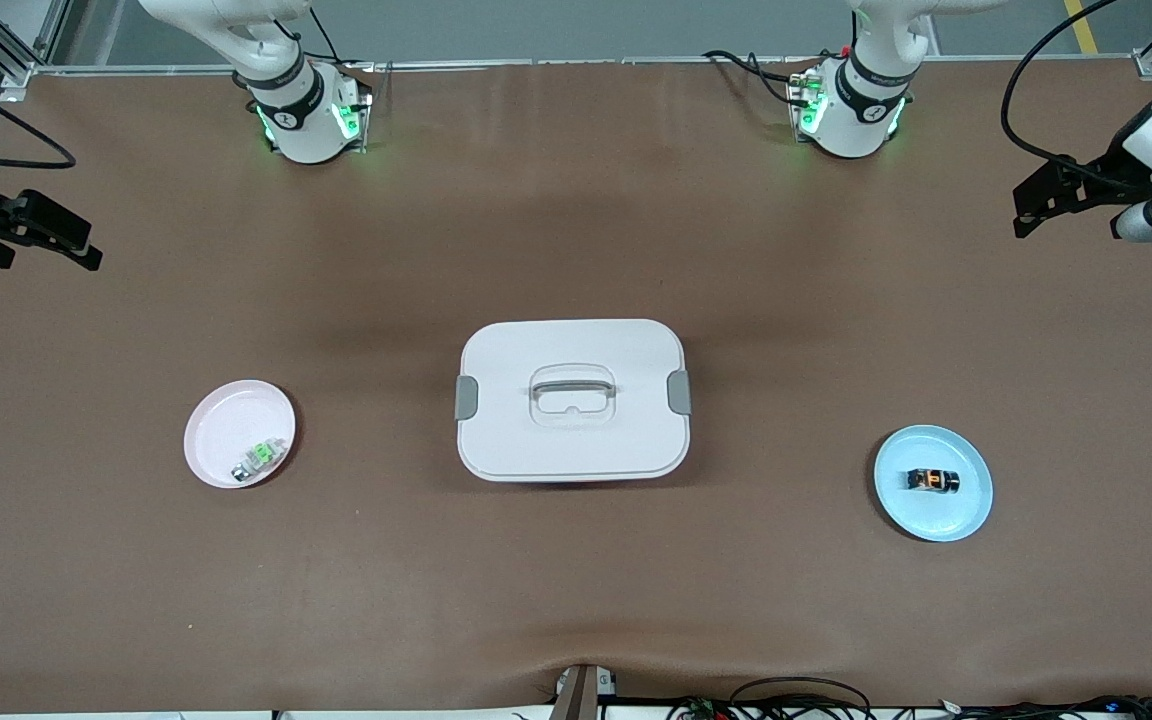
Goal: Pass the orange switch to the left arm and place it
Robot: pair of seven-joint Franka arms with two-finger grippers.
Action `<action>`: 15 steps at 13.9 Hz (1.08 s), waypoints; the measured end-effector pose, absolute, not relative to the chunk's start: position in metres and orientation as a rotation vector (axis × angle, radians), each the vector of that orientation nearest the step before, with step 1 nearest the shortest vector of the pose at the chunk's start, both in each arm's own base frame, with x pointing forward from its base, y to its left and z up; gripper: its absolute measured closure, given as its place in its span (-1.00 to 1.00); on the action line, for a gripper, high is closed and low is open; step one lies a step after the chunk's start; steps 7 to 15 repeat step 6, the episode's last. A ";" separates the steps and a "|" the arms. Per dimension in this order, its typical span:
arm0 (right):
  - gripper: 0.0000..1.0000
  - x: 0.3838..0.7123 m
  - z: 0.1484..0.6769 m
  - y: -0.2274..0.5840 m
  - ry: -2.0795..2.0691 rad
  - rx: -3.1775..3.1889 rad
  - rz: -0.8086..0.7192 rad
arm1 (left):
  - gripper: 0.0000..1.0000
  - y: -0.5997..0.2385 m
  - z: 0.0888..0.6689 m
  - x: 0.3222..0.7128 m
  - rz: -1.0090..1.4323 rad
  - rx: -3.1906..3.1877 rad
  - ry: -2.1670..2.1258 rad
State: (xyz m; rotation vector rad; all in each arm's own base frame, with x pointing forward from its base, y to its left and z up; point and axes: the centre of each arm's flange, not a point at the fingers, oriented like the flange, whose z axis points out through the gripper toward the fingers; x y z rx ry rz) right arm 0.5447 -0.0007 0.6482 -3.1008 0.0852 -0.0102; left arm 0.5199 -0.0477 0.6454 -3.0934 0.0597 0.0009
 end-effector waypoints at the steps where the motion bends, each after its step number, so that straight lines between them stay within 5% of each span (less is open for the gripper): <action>1: -1.00 0.545 0.648 -0.001 0.085 -3.101 -0.010 | -1.00 -0.048 0.646 0.520 0.000 -3.094 0.050; 15: -1.00 0.545 0.648 -0.001 0.086 -3.101 -0.011 | -1.00 -0.048 0.649 0.520 -0.010 -3.094 0.045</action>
